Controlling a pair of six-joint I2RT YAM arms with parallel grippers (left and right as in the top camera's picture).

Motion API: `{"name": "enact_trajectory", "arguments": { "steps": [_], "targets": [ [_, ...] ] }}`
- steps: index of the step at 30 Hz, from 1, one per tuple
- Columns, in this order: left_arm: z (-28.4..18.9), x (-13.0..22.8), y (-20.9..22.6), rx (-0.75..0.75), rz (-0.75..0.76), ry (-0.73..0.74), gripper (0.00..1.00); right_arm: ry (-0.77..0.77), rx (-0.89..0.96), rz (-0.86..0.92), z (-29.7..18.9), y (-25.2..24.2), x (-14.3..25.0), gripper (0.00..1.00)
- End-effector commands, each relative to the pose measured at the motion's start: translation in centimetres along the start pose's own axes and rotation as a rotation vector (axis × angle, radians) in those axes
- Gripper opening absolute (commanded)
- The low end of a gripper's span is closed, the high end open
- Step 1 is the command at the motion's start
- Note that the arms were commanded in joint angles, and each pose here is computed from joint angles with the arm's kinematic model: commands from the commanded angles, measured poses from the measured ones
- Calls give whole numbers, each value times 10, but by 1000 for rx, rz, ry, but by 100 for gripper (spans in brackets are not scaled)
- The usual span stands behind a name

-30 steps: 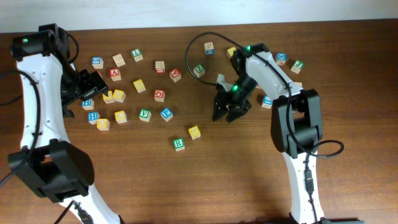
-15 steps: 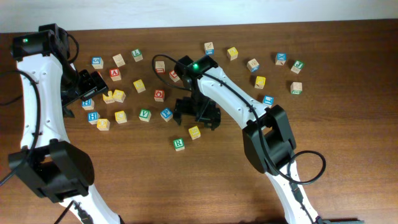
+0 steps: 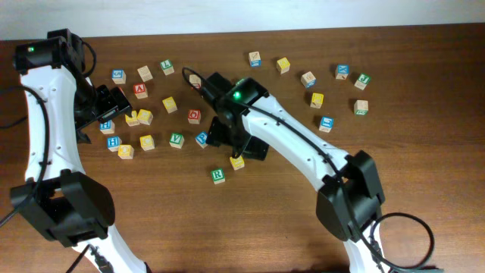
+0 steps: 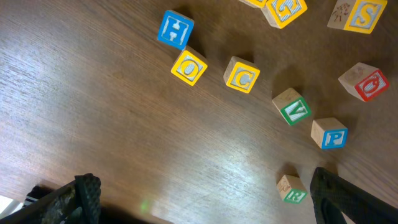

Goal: Spell out RSS

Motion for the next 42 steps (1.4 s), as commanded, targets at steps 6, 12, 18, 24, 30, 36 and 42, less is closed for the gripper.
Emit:
{"name": "enact_trajectory", "arguments": {
  "steps": [6,12,18,24,30,36,42],
  "targets": [
    [-4,1,1,3,-4,-12,99,64,-38,204,68,-7,4,85],
    [-4,1,1,3,-4,-12,99,-6,-46,205,75,-7,-2,70],
    [-4,1,1,3,-4,-12,99,-10,-61,236,81,-4,-3,60],
    [-4,1,1,3,-4,-12,99,1,-26,239,97,-6,-4,53],
    [-4,1,1,3,-4,-12,99,0,-23,183,97,-7,-4,38],
    [-4,1,1,3,-4,-12,99,7,-7,-96,91,-23,-32,36],
    [-4,1,1,3,-4,-12,99,91,51,-837,87,-53,-52,36]
  ]
}}
Point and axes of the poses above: each gripper's point midway between its finger pads, its own z axis out along the fingers, its own y axis along the line the jaws close on, x = y × z, the point moved 9 cm from there along -z, back along the fingers, and after that the axes turned 8 degrees about z, right-handed, at the moved point
